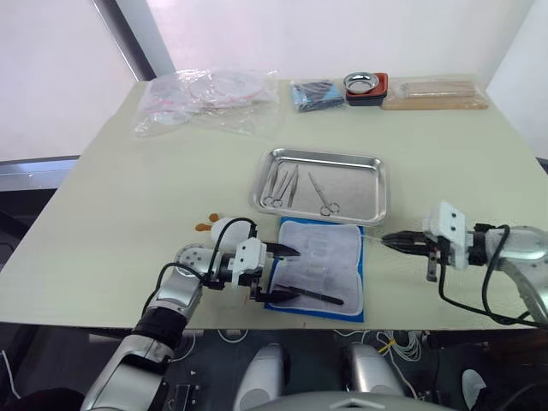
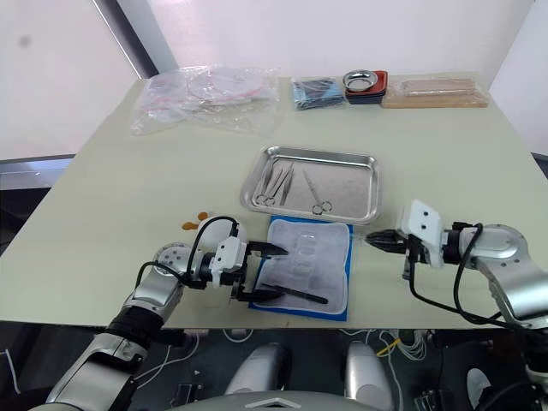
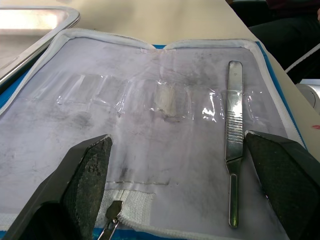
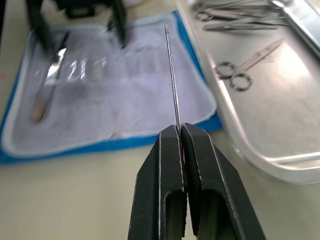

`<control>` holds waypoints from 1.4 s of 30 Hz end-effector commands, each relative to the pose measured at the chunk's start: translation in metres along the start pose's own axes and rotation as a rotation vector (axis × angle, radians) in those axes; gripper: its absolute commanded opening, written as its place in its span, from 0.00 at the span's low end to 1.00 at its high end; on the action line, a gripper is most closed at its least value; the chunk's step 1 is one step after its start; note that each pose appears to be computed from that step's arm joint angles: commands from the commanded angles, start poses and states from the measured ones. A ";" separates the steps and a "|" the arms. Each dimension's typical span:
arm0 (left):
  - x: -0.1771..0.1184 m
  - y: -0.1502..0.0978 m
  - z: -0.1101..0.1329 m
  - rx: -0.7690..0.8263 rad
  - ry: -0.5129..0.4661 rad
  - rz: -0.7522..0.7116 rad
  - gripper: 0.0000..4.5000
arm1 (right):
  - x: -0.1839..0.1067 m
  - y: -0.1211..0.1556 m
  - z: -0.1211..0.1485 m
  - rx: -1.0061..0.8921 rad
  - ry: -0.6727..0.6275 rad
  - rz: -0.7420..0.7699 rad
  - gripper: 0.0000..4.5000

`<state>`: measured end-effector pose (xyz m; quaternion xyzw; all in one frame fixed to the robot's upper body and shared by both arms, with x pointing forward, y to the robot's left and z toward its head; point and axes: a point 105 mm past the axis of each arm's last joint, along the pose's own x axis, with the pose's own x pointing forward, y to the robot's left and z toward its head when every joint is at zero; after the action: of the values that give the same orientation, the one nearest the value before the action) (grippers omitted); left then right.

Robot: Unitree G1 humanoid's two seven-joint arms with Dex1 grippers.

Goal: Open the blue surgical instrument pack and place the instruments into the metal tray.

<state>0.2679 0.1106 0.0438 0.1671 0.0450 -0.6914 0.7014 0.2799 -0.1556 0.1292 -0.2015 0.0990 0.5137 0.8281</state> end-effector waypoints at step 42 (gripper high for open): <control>-0.011 -0.019 -0.051 -0.171 0.166 0.027 1.00 | 0.117 -0.067 0.010 0.412 0.065 -0.484 0.14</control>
<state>0.2691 0.1137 0.0429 0.1645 0.0456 -0.6834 0.7098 0.3899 -0.0854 0.0960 -0.0575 0.2037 0.2563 0.9431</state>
